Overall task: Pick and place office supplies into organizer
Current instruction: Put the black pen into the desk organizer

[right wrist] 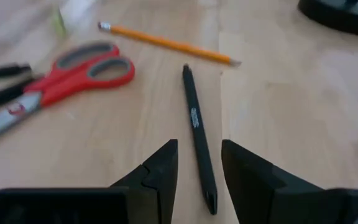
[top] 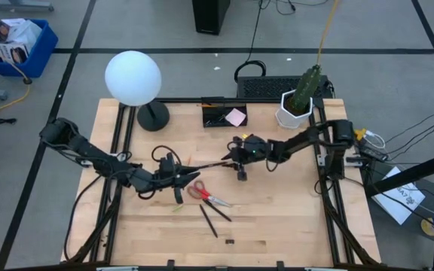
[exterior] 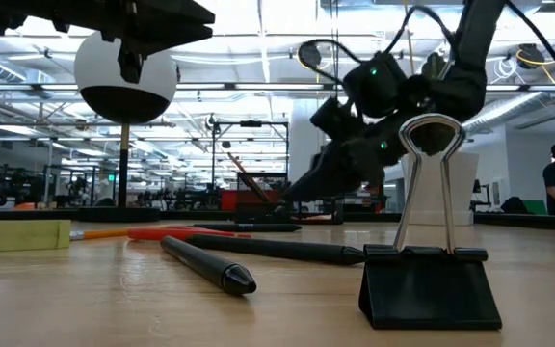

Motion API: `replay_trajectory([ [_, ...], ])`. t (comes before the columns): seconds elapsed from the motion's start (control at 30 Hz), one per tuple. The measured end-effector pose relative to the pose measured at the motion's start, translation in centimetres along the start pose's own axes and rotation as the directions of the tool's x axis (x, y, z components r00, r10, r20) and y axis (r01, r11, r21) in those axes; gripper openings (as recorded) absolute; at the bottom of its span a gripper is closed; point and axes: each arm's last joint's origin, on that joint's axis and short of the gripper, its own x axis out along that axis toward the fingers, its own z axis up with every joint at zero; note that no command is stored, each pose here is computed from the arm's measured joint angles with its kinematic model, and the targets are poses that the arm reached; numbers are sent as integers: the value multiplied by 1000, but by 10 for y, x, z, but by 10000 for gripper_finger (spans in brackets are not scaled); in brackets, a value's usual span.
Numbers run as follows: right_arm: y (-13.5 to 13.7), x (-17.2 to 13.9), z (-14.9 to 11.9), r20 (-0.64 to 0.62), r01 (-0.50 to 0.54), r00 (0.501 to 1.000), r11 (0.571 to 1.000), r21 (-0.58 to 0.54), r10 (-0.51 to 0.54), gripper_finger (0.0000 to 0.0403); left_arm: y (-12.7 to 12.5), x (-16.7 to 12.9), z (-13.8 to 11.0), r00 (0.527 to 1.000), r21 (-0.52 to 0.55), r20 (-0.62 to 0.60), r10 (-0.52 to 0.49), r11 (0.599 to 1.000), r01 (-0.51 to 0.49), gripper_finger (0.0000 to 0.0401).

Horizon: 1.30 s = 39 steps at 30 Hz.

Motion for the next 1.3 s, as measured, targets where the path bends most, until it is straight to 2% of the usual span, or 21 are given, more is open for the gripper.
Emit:
replay_trajectory([
  [0.2, -2, 8, -8, -30, 4, 1000, 999, -33, -5, 116, -1, -1, 0, 1000, 9, -1, 0, 1000, 0, 88],
  [0.57, -14, 6, -13, -44, 11, 999, 998, 58, -8, 116, -1, -1, 0, 1000, 5, 4, 1, 1000, -1, 88],
  [1.1, -12, 6, -22, -127, 10, 992, 994, 111, 4, 116, -1, -1, 0, 1000, -3, 2, 0, 1000, 0, 88],
  [1.3, -16, 28, -31, -115, -14, 993, 991, 130, 29, 116, -1, -1, 0, 1000, -2, -1, 1, 1000, -1, 88],
])
